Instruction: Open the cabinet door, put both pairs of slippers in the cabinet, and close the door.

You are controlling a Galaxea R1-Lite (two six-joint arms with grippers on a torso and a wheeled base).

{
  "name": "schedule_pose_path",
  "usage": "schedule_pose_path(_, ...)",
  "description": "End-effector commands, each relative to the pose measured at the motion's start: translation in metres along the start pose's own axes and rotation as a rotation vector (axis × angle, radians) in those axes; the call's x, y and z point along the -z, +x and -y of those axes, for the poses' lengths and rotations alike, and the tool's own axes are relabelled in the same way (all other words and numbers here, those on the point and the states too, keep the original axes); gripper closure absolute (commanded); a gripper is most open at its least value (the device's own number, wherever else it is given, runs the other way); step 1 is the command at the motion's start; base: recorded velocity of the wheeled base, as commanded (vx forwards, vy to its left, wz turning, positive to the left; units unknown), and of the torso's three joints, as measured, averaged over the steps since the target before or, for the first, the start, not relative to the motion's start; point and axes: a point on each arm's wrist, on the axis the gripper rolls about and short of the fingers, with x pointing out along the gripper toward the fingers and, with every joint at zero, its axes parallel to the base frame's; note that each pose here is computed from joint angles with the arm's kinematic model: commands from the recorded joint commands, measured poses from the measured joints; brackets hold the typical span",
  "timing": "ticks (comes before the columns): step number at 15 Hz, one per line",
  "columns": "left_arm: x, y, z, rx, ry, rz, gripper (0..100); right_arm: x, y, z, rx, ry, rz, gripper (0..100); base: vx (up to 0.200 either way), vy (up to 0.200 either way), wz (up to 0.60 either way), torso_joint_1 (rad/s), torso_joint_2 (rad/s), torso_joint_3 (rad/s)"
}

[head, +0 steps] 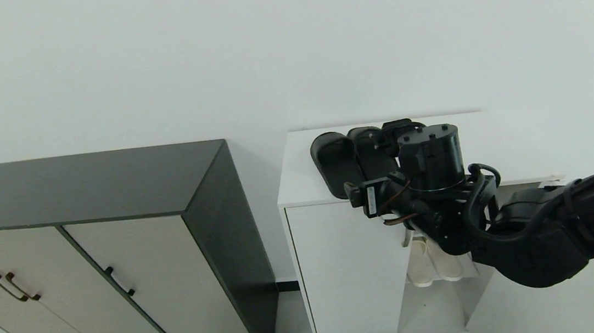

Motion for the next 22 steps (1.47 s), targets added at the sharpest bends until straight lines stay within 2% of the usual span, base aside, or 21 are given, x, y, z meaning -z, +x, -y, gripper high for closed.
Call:
schedule_pose_path(1, 0.0, 0.0, 0.0, 0.0, 0.0, -0.001, 100, 0.008, 0.005, -0.001, 0.005, -0.007, -0.014, 0, 0.2, 0.0, 0.0, 0.012, 0.01, -0.007)
schedule_pose_path(6, 0.0, 0.0, 0.0, 0.0, 0.0, -0.001, 100, 0.02, 0.015, -0.004, 0.004, -0.002, -0.002, 0, 0.2, 0.0, 0.0, 0.009, 0.0, 0.004)
schedule_pose_path(15, 0.0, 0.0, 0.0, 0.0, -0.002, -0.001, 100, 0.042, 0.05, -0.005, 0.031, 0.009, 0.03, 0, 0.0, 0.0, 0.0, 0.0, 0.0, 0.0)
schedule_pose_path(22, 0.0, 0.0, 0.0, 0.0, -0.003, -0.001, 100, 0.031, 0.087, -0.011, 0.051, -0.01, 0.105, 0, 0.0, 0.0, 0.0, 0.0, 0.0, 0.0)
